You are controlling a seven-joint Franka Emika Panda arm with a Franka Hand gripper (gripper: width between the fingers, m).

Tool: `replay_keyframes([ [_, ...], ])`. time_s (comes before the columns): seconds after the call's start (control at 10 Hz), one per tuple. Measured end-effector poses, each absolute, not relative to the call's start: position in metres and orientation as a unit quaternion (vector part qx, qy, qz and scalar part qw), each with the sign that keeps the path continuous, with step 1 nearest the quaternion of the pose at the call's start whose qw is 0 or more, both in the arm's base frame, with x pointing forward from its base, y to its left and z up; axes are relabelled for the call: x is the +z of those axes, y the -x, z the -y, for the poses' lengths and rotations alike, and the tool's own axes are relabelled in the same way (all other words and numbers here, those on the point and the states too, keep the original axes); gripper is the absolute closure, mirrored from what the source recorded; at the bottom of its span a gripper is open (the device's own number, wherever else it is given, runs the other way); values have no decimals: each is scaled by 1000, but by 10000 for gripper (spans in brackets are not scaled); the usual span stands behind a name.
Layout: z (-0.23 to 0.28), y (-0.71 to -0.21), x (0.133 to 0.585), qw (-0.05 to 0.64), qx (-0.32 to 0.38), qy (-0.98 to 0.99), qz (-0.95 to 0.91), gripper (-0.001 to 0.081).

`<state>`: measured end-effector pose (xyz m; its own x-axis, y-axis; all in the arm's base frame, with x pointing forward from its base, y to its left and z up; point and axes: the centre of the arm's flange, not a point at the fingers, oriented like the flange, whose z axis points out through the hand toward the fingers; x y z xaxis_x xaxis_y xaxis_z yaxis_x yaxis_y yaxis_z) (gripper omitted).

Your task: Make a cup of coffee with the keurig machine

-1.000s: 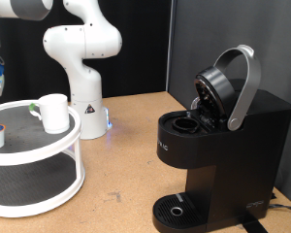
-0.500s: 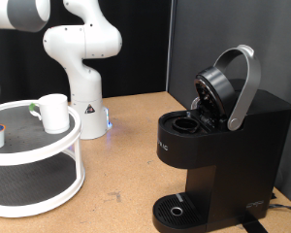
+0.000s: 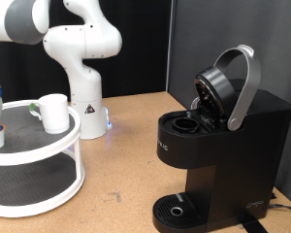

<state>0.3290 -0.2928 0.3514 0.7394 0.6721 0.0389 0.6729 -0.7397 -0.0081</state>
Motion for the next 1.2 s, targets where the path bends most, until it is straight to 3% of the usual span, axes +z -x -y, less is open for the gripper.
replay_keyframes([
  [1.0, 287, -325, 331, 27, -14, 923, 384, 1],
  [1.2, 286, -324, 328, 29, -12, 923, 384, 267],
])
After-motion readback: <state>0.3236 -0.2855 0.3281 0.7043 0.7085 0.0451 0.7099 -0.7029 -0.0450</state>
